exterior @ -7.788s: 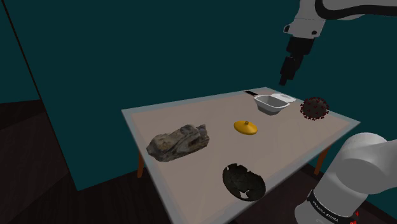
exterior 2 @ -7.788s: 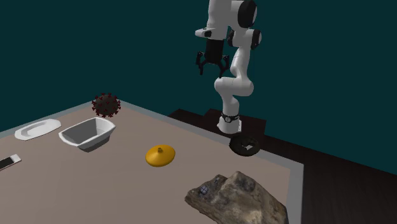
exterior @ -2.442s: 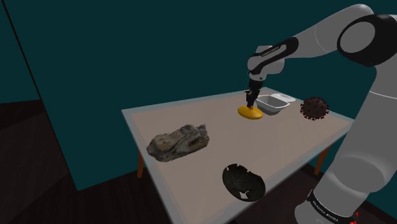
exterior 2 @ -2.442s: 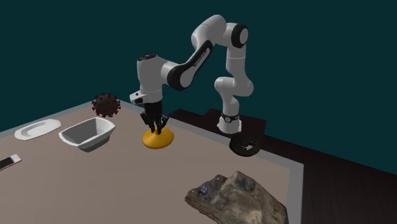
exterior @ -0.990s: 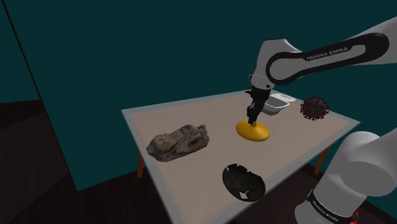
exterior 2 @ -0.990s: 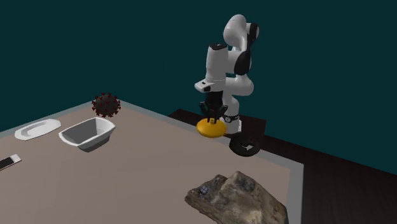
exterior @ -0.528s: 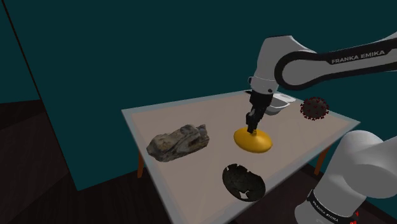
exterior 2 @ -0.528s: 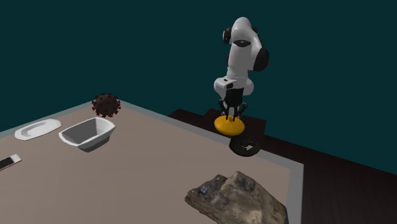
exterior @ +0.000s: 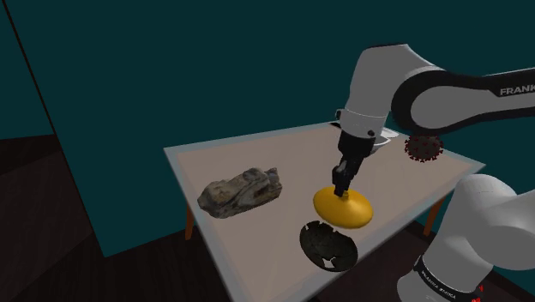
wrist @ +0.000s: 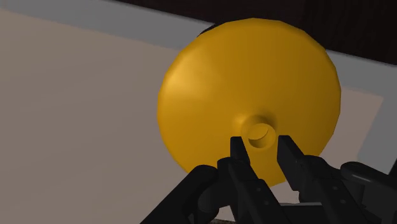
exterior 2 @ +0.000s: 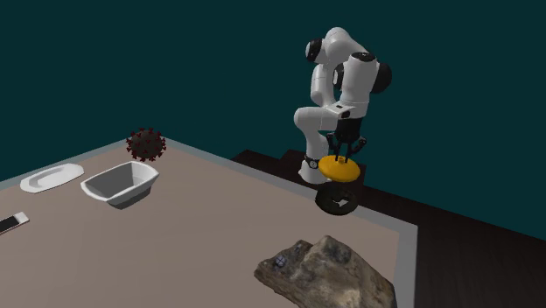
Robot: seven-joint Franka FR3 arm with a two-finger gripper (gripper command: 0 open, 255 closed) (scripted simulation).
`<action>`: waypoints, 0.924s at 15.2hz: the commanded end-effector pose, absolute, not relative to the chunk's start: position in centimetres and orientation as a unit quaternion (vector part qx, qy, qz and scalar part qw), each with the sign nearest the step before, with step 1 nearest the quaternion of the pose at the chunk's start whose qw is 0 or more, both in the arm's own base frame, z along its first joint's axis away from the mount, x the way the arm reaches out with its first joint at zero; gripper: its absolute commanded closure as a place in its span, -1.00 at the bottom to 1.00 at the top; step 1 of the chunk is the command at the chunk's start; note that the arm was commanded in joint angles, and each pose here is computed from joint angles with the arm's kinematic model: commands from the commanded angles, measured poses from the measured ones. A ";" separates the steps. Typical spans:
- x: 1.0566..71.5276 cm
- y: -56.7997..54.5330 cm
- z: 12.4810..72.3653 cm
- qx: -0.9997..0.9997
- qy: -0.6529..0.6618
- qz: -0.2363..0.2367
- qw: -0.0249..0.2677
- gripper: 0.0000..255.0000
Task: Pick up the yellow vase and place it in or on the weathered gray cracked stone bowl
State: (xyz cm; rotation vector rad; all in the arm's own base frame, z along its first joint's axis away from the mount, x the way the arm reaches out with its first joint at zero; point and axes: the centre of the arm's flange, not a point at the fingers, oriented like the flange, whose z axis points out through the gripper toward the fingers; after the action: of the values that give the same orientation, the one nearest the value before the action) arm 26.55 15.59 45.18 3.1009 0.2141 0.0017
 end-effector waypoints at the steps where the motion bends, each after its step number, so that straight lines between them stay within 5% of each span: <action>1: 26.2 16.1 44.4 0.998 0.068 0.000 0.017 1.00; 14: 26.2 16.1 37.6 0.998 0.068 0.000 0.017 1.00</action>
State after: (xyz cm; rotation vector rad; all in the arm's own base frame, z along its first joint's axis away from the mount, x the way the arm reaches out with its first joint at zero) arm 26.14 16.14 38.22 3.1009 0.2126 0.0003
